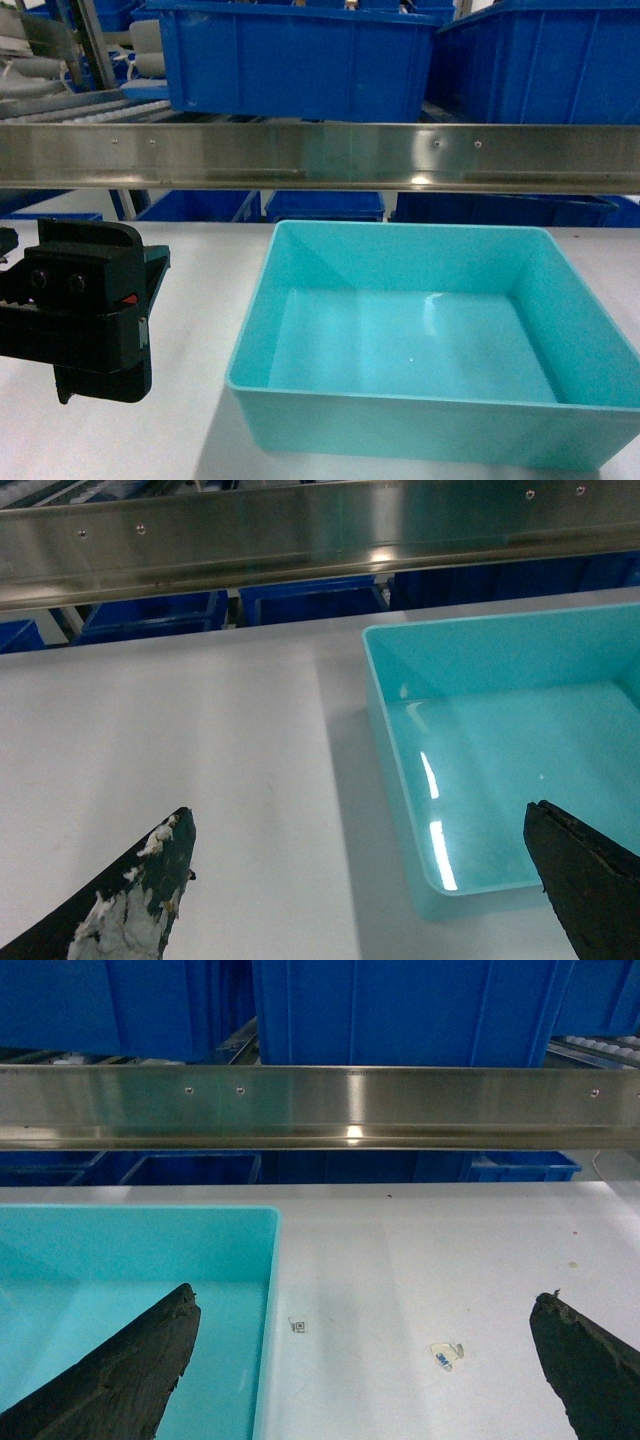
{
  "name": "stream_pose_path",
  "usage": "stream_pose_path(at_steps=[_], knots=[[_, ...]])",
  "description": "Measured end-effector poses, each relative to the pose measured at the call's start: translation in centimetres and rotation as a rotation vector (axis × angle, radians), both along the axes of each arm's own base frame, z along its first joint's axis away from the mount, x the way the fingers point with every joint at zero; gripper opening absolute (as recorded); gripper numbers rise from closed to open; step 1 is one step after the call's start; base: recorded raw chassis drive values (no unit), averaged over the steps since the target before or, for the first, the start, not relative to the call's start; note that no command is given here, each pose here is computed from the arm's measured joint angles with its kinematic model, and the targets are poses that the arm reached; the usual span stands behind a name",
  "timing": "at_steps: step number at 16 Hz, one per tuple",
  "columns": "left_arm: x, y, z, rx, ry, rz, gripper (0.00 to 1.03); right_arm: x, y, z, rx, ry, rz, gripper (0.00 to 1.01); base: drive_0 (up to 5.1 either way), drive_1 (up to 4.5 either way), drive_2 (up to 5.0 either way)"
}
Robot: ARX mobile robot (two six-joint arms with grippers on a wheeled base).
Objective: Organize blue bins on left shelf correctly
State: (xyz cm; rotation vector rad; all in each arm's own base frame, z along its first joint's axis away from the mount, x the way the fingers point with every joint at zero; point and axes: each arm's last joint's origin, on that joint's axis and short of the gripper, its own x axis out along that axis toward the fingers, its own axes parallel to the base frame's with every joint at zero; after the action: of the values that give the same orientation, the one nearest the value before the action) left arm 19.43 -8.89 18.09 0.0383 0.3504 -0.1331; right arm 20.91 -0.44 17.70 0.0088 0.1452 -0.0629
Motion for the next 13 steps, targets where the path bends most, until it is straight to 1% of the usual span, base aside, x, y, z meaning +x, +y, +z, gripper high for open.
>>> stream_pose_path(at_steps=[2, 3, 4, 5, 6, 8, 9, 10, 11, 12, 13], knots=[[0.1, 0.0, -0.1, -0.004, 0.002, 0.001, 0.98, 0.2, 0.0, -0.1, 0.000, -0.008, 0.002, 0.98, 0.0, 0.00, 0.0], [0.8, -0.6, -0.4, -0.013, 0.043, 0.005, 0.98, 1.3, 0.4, -0.4, -0.012, 0.008, 0.020, 0.98, 0.0, 0.00, 0.0], [1.9, -1.3, -0.7, -0.017, 0.071, 0.011, 0.98, 2.6, 1.3, -0.8, -0.038, 0.056, 0.080, 0.98, 0.0, 0.00, 0.0], [2.8, -2.1, -0.9, -0.022, 0.105, 0.006, 0.98, 3.8, 2.1, -1.1, -0.069, 0.104, 0.116, 0.98, 0.0, 0.00, 0.0], [3.8, -2.9, -1.2, -0.035, 0.148, -0.002, 0.98, 4.9, 2.6, -1.3, -0.103, 0.152, 0.138, 0.98, 0.0, 0.00, 0.0], [4.9, -3.9, -1.5, -0.046, 0.185, 0.017, 0.98, 6.8, 2.9, -1.7, -0.140, 0.192, 0.132, 0.98, 0.0, 0.00, 0.0], [5.3, -4.2, -1.9, -0.046, 0.211, 0.029, 0.98, 7.5, 2.9, -2.3, -0.146, 0.226, 0.127, 0.98, 0.0, 0.00, 0.0], [5.7, -4.5, -2.5, -0.042, 0.228, 0.044, 0.98, 8.2, 2.9, -3.3, -0.150, 0.280, 0.121, 0.98, 0.0, 0.00, 0.0], [6.1, -4.7, -3.1, -0.037, 0.243, 0.055, 0.98, 8.7, 2.9, -4.0, -0.144, 0.315, 0.120, 0.98, 0.0, 0.00, 0.0], [6.5, -4.7, -3.6, -0.033, 0.251, 0.073, 0.98, 9.3, 3.0, -4.8, -0.138, 0.346, 0.122, 0.98, 0.0, 0.00, 0.0], [6.8, -4.8, -4.0, -0.030, 0.258, 0.081, 0.98, 9.5, 3.0, -5.1, -0.131, 0.359, 0.121, 0.98, 0.0, 0.00, 0.0]])
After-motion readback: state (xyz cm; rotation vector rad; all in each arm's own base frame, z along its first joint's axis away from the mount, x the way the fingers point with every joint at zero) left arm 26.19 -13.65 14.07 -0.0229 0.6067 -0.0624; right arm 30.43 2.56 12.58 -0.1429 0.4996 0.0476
